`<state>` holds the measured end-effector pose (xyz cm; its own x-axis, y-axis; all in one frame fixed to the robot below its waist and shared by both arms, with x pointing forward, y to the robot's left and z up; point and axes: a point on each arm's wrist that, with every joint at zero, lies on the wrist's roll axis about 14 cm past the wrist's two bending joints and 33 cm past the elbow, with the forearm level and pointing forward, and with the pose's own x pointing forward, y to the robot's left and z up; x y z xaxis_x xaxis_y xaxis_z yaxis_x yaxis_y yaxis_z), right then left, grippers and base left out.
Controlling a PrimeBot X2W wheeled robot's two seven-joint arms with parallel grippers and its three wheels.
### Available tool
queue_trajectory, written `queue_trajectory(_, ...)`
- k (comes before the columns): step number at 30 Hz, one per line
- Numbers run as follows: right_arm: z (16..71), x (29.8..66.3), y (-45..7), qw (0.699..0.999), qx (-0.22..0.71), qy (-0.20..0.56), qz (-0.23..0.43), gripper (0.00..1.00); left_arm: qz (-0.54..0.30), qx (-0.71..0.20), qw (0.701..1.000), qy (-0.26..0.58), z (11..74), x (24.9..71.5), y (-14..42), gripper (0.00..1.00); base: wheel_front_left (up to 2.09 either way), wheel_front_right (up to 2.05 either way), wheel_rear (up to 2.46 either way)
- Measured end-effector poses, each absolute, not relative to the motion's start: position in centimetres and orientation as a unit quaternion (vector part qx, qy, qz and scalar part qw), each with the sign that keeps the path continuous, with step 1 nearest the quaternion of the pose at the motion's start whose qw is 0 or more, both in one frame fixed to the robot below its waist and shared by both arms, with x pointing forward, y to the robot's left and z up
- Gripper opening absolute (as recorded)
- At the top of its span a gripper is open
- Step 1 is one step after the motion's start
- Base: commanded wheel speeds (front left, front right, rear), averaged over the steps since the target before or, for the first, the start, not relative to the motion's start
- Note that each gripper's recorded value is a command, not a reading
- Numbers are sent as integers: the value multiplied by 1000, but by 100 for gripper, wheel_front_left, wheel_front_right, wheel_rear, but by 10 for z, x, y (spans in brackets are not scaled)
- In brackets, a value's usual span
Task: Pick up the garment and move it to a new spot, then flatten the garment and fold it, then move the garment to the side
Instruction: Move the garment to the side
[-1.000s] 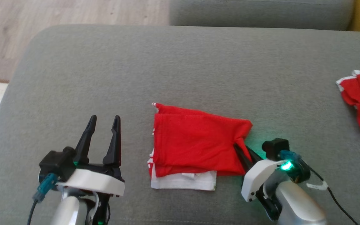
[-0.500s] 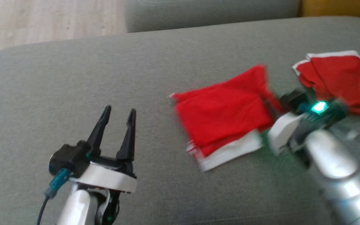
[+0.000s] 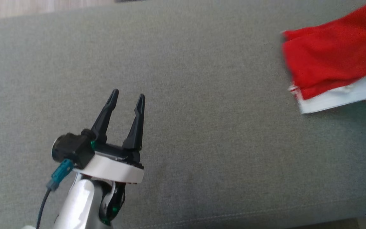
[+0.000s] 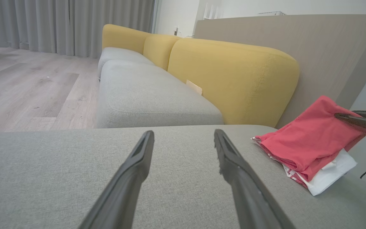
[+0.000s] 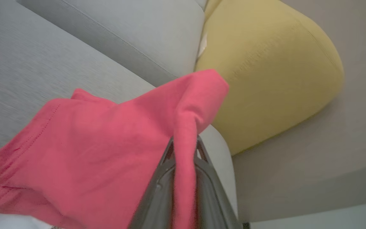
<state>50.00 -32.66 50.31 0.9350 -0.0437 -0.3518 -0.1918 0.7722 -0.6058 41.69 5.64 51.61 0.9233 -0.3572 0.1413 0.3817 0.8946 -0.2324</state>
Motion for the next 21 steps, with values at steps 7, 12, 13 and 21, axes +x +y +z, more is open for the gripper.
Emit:
queue_trajectory(7, 478, 499, -371, 919, -324, 224, -7, 0, -191, -133, 972, -31, 500, 431, 55, 100, 0, 0, 0)
queue_trajectory(12, 465, 497, -388, 915, -321, 243, -28, 0, -192, -132, 972, -20, 489, 437, 54, 100, 0, 0, 0)
queue_trajectory(13, 462, 497, -390, 913, -322, 248, -30, 0, -191, -132, 972, -18, 488, 438, 54, 100, 0, 0, 0)
queue_trajectory(21, 456, 497, -405, 909, -317, 264, -57, 0, -191, -133, 972, -17, 484, 445, 54, 100, 0, 0, 0)
